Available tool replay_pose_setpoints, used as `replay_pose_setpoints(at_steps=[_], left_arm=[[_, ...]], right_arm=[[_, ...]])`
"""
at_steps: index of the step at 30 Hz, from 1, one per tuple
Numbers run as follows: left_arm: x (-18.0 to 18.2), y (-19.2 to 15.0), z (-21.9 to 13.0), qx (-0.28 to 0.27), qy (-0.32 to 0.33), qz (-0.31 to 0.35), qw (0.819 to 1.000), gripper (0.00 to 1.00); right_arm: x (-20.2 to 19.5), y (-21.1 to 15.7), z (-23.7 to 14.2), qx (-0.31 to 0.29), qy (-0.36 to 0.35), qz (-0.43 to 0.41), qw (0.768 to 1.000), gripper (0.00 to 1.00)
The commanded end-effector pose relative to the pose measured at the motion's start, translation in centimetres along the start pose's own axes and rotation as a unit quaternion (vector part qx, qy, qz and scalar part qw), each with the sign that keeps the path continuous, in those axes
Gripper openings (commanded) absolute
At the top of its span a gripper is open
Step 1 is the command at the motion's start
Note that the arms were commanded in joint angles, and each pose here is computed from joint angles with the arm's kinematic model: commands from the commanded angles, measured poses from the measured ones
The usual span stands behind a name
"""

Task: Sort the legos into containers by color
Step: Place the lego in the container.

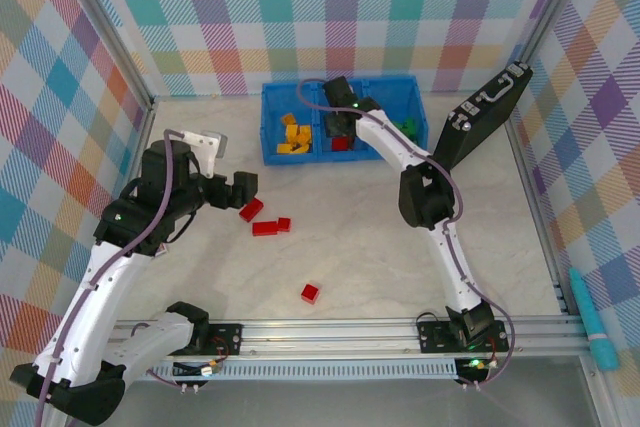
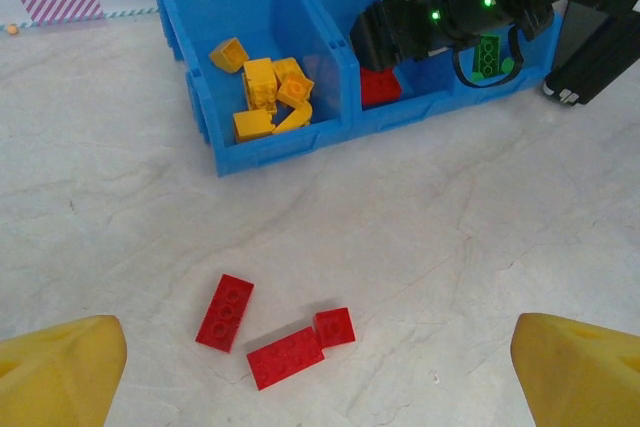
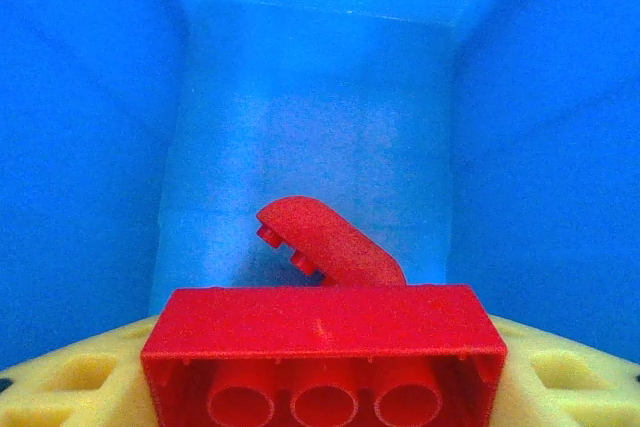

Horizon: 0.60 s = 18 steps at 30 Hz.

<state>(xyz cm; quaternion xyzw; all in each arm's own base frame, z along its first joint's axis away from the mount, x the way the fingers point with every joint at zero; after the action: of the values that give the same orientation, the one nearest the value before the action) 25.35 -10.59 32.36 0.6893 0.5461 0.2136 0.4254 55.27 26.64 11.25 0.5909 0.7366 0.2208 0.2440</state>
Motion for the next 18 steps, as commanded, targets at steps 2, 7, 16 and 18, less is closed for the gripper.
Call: replay_pose_setpoints(at_steps=[2, 7, 16, 18], left_arm=[[0.5, 0.7, -0.5, -0.023, 0.011, -0.012, 1.0, 0.98], [0.4, 0.9, -1.2, -0.032, 0.009, -0.021, 0.999, 0.98], [0.4, 0.9, -2.9, -0.047, 0.011, -0.03, 0.998, 0.98], [0.4, 0.9, -3.1, -0.051, 0.01, -0.034, 0.998, 0.98]], right_arm=[[0.2, -0.3, 0.2, 0.004, 0.016, 0.016, 1.0, 0.68], [0.5, -0.4, 0.0, 0.0, 0.026, 0.028, 0.999, 0.74], [0.5, 0.4, -2.1, -0.011, 0.042, 0.046, 0.998, 0.79], [0.3, 0.7, -2.9, -0.016, 0.043, 0.053, 0.998, 0.8]])
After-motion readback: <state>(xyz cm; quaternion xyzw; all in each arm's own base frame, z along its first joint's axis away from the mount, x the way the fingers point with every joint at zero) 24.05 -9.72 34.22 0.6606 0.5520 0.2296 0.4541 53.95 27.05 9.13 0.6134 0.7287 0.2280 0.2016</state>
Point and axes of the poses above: each hand's point on the last joint's axis, 136 mm out from that joint toward the fingers, its own z axis out along the fingers, its own x axis along the line the jaws close on, y = z × x, the point moved 1 cm from there along -z, back along the fingers, and after that the axes turned 2 degrees about -z, right-handed, at the moved point
